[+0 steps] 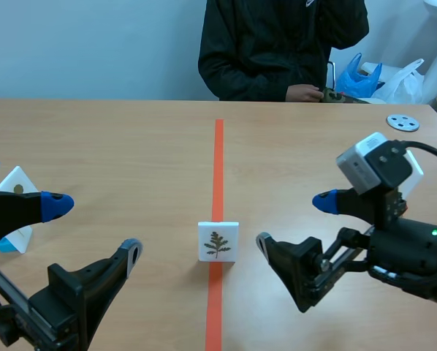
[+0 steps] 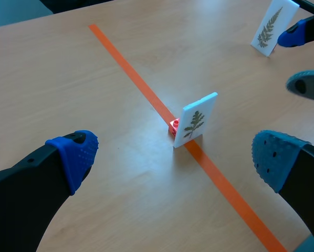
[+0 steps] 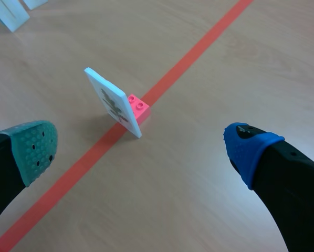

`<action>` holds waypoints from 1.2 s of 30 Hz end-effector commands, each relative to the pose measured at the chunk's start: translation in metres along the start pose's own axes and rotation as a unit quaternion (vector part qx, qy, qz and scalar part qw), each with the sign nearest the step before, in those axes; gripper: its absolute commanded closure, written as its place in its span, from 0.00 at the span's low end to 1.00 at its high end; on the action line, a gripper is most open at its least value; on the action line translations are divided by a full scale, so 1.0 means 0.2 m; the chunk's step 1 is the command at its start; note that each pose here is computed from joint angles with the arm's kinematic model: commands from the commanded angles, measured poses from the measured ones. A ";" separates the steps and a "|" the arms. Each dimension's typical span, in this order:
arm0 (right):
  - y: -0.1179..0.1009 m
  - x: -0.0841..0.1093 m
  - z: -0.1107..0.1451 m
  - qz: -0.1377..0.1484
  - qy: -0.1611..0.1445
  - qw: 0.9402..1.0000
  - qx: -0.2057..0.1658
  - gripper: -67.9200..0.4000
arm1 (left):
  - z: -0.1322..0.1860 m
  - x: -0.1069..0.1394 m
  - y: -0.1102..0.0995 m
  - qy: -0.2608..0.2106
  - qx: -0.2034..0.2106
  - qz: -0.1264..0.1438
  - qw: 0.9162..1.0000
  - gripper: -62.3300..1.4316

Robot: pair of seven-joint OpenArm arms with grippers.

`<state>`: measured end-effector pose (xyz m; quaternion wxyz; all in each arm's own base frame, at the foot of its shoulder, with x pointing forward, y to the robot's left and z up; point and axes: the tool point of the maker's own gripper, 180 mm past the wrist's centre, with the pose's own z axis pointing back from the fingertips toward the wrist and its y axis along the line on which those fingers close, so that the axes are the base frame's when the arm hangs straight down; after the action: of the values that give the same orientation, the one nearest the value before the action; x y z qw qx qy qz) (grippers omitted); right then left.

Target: Sort the leaf by its shape. The table is split by an orange tape line. A compound leaf with several leaflets goes to the left side, a simple leaf with one blade goes to the right side. Return to the home posture when a red brick is placed on the table.

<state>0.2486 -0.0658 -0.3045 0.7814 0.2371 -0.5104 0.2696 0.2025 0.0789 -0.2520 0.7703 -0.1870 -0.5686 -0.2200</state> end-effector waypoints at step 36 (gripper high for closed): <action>0.25 -0.21 -0.59 0.130 0.012 0.986 0.100 0.15 | 0.00 0.04 0.00 -0.021 0.001 0.003 1.000 0.00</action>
<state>0.2704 0.0409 -0.3952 0.7314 0.2451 -0.4777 0.4205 0.2029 0.0787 -0.2503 0.7675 -0.1882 -0.5723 -0.2190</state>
